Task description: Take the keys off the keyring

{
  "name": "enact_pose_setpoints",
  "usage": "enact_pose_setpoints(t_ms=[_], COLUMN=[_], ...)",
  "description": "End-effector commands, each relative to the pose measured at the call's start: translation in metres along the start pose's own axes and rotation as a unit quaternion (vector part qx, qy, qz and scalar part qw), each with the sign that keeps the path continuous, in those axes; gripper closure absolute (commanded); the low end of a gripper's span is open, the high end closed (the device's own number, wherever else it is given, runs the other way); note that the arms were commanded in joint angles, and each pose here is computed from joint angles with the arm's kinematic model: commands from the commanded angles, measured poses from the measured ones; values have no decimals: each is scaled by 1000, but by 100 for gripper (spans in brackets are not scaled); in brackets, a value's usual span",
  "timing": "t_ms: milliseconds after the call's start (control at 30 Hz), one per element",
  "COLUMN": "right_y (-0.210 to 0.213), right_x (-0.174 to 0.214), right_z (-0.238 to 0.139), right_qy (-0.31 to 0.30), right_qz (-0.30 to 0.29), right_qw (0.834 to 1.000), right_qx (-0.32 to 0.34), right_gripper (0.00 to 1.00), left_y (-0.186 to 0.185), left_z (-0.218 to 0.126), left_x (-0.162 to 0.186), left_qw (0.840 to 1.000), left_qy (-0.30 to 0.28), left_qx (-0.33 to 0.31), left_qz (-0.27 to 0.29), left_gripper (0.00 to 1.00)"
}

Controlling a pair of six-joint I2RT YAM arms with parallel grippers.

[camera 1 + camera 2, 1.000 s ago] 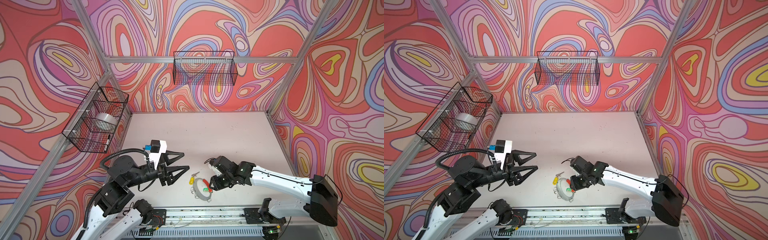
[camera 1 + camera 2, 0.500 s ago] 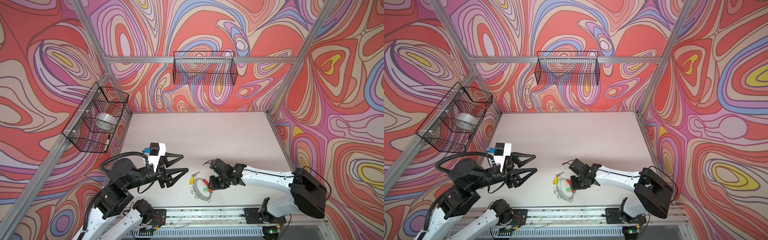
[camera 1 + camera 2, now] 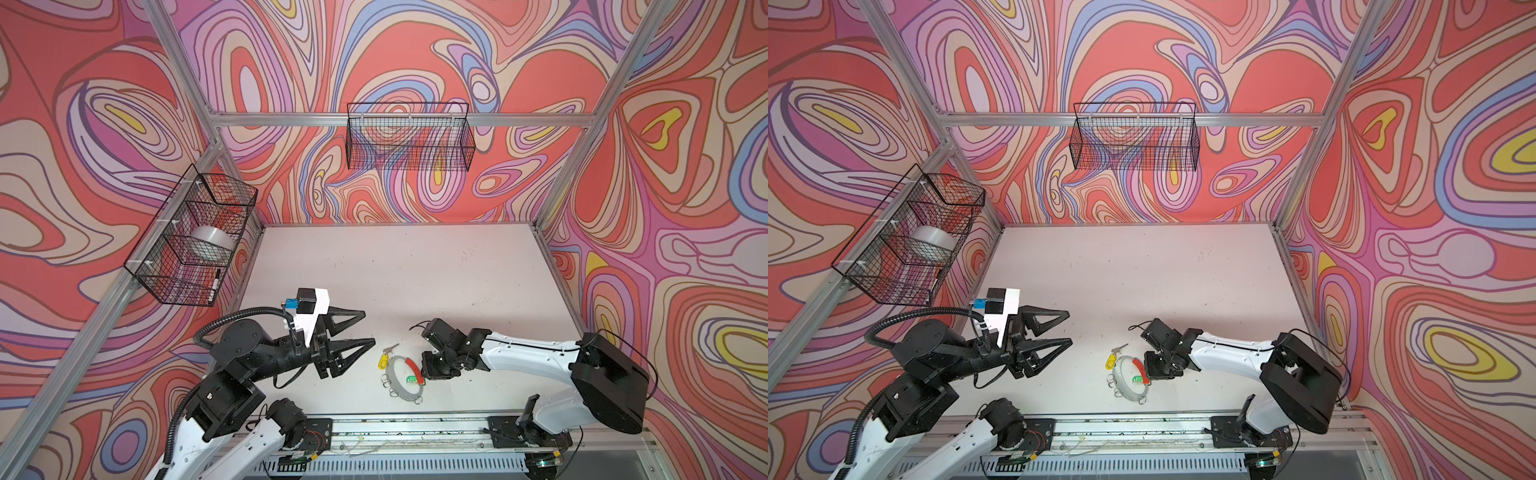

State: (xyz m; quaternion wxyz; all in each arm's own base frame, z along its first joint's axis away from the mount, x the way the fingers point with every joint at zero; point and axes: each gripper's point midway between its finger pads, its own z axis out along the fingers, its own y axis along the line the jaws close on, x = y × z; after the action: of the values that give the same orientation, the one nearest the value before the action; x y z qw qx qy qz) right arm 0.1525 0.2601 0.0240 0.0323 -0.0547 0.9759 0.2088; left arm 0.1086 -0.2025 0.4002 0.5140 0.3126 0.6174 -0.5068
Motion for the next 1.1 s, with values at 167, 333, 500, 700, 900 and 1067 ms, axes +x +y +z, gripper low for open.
enact_pose_setpoints(t_ms=[167,333,500,700,900,1067], right_y=[0,-8,-35,-14,20,19], right_x=[-2,-19,-49,-51,-14,1], right_z=[-1,-24,-62,-60,-31,-14], right_qy=[-1,-39,-98,-51,26,56], right_qz=[5,9,31,20,4,16], right_qw=[1000,999,993,999,998,997], right_qx=[1,19,59,-1,-52,-55], right_gripper=[100,100,100,91,72,74], left_y=[2,3,2,2,3,4], left_z=[-2,-1,-2,-2,-2,0], left_x=[4,6,5,7,9,12], left_qw=[1000,1000,1000,1000,1000,1000], left_qy=[2,3,2,8,11,15], left_qx=[-5,-7,-6,-7,-6,-6], left_qz=[11,9,13,10,8,5], left_gripper=[31,31,31,31,31,31])
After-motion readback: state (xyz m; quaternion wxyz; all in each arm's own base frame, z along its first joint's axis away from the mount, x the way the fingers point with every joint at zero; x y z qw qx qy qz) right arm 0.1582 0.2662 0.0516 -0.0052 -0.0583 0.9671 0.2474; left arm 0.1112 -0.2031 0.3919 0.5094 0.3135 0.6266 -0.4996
